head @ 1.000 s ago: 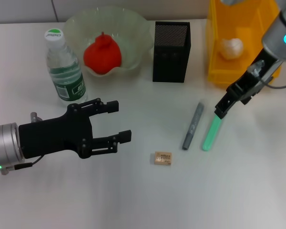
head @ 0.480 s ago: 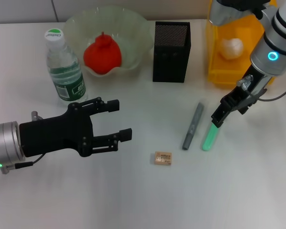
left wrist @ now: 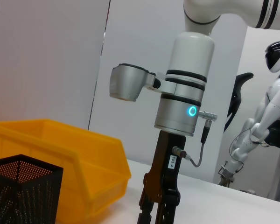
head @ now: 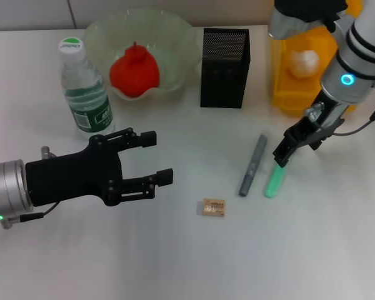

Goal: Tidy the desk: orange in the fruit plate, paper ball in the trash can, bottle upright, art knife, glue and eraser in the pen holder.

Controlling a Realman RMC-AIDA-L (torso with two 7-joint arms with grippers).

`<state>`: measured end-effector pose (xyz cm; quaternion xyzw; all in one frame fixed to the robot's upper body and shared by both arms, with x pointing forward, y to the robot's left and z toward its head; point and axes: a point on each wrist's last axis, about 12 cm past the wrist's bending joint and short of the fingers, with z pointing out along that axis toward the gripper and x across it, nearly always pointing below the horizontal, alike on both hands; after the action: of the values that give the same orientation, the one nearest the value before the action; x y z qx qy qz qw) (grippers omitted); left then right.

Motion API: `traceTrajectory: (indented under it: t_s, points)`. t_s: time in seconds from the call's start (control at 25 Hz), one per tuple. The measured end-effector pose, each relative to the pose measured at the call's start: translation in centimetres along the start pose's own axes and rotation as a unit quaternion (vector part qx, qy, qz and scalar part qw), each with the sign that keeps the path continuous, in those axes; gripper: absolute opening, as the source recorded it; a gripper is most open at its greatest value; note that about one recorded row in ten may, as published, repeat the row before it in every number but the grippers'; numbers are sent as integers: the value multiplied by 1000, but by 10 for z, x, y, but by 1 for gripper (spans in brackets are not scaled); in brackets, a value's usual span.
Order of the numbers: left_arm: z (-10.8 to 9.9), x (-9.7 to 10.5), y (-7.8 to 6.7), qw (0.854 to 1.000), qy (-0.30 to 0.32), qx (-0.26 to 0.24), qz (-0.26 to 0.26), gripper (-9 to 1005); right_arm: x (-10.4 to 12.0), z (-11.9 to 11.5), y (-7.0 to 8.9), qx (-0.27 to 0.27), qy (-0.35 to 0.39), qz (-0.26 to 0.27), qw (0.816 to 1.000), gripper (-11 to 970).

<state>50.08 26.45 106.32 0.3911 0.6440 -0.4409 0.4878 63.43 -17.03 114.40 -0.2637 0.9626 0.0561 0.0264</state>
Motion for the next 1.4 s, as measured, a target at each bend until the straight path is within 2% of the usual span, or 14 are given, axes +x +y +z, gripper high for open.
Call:
traceTrajectory:
  t_s: [0.72,1.4]
  points:
    - [1,0,0,1000,-1,0,3,811,-7,10,9,6,2,-13,1000,780]
    - [1,-1,1,1000,-2,-2,4,810,-8,13,9,12,-1,-15,1000,748]
